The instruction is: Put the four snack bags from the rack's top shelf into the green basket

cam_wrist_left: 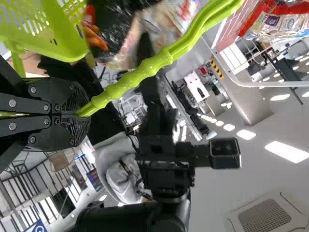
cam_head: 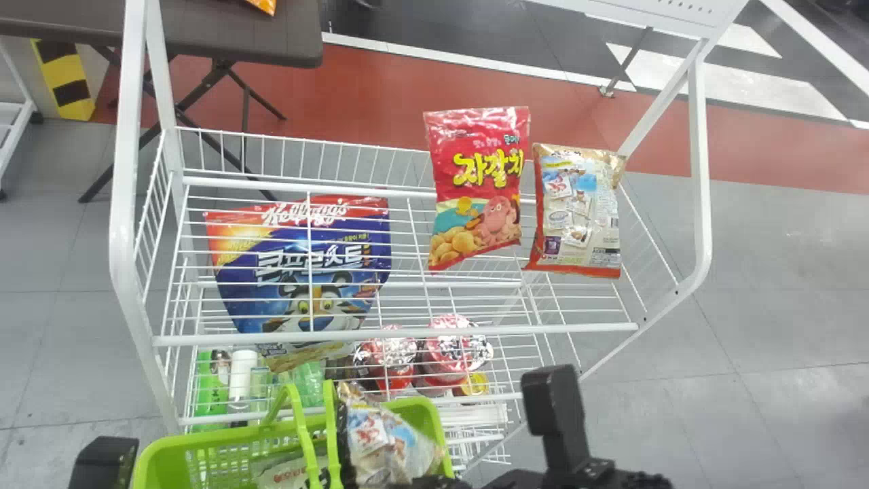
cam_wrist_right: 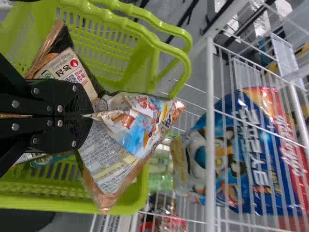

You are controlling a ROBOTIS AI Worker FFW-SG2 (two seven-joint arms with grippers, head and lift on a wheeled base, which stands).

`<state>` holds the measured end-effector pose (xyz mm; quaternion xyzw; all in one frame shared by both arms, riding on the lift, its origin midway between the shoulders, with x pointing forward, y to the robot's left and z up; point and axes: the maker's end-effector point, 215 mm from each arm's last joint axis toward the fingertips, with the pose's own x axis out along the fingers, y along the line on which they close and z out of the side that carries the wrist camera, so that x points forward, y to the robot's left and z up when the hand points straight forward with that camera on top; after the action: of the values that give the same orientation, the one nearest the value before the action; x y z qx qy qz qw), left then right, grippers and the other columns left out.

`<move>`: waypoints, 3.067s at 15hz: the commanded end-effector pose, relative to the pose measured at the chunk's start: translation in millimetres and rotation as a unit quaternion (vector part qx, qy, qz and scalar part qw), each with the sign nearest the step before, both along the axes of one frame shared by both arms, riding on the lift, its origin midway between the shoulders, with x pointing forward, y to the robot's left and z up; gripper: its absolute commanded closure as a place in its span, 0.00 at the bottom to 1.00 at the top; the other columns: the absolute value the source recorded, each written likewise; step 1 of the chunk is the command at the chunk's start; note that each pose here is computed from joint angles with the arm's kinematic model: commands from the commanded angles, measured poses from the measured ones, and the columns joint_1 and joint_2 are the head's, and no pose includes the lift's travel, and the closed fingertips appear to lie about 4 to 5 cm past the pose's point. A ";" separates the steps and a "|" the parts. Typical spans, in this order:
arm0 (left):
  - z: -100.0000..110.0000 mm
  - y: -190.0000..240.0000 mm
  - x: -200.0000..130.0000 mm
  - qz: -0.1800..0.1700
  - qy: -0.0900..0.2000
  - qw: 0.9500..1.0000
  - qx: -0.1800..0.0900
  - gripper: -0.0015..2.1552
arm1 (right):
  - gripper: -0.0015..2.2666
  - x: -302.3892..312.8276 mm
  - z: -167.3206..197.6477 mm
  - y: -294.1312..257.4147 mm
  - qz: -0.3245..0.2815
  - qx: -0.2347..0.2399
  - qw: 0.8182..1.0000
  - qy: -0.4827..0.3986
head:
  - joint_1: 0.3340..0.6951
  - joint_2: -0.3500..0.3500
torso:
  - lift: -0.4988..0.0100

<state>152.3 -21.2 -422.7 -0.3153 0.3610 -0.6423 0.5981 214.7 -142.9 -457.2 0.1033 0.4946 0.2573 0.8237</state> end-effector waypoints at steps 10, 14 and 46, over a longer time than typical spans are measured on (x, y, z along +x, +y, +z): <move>3.9 -1.3 -5.5 0.000 -0.002 1.000 -0.004 0.73 | 0.02 -12.0 4.8 27.8 0.042 0.060 0.997 -0.003 | 1.00 0.00 | 0.98; 5.5 -1.0 -6.1 0.000 -0.003 1.000 -0.003 0.73 | 0.02 48.4 25.3 -0.7 0.009 0.006 0.994 -0.108 | 1.00 0.00 | 0.98; 0.9 0.1 -4.6 -0.001 0.003 1.000 0.014 0.73 | 0.93 305.7 111.3 -130.8 -0.159 -0.085 0.880 -0.439 | 1.00 0.00 | 0.98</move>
<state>147.6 -21.6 -422.5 -0.3094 0.3740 -0.6373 0.5985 534.3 -276.9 -359.3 -0.0212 0.0819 0.0951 0.9919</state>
